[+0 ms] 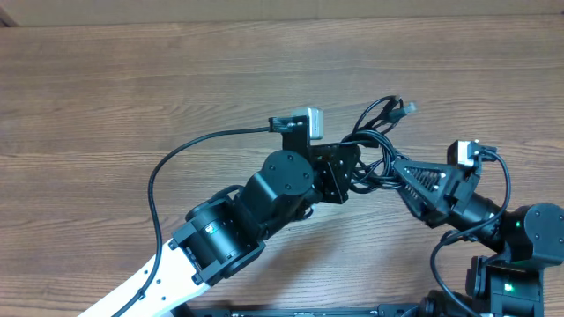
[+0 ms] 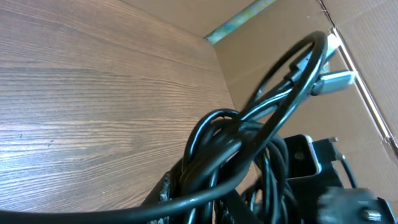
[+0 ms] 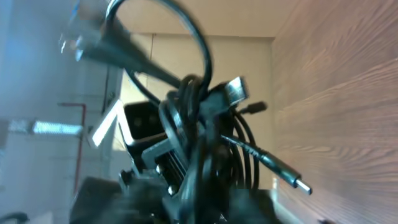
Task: Untangle cables
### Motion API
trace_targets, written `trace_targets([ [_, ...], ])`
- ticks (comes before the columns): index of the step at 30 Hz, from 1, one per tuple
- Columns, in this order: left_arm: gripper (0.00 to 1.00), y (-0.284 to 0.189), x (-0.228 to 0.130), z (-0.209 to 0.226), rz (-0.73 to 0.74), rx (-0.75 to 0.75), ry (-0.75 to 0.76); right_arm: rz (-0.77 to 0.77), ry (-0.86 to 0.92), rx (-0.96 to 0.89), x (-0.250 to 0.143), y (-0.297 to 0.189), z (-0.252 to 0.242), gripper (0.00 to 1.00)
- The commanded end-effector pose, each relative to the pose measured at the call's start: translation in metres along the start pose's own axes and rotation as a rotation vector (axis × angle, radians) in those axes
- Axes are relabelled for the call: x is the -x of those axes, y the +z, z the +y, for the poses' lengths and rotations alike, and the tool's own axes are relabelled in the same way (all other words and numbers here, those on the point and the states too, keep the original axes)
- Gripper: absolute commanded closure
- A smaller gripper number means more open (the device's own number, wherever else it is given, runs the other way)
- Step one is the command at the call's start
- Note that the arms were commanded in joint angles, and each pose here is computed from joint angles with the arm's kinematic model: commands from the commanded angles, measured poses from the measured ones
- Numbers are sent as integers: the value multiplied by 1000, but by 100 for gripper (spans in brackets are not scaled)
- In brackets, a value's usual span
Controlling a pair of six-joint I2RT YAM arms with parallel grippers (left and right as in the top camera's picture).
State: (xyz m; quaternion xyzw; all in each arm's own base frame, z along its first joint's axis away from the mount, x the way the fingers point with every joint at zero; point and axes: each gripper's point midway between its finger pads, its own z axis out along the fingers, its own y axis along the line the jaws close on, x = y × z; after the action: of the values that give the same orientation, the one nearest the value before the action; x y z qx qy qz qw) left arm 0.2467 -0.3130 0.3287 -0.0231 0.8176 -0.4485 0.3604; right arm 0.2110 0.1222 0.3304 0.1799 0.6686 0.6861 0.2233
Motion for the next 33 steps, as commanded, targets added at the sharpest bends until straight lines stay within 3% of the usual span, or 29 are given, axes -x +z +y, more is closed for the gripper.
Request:
trace_targets([
  [1,96,-1,9,-12,-29,-31,2,18,-121,2,-5,0,3,18],
  [3,96,-1,16,-6,-62,-6,-20,17,-113,-10,-4,0,-2,4],
  [6,96,-2,25,1,-92,9,-146,17,-120,-19,-4,0,-5,0],
  [8,96,-2,27,2,-95,3,-347,19,-177,-18,-4,0,-5,7],
  [10,96,-1,24,1,-79,-10,-522,17,-230,-18,-4,0,-5,20],
  [13,96,-1,20,2,-65,-4,-650,13,-272,-18,-3,0,-5,26],
  [16,96,-1,18,0,-49,-12,-669,12,-303,-19,-3,0,-5,32],
  [24,96,19,0,-2,-6,-2,-785,-22,-322,-29,3,0,-7,34],
  [33,96,27,-3,-30,14,-104,-785,-137,-280,-185,24,-6,-49,44],
])
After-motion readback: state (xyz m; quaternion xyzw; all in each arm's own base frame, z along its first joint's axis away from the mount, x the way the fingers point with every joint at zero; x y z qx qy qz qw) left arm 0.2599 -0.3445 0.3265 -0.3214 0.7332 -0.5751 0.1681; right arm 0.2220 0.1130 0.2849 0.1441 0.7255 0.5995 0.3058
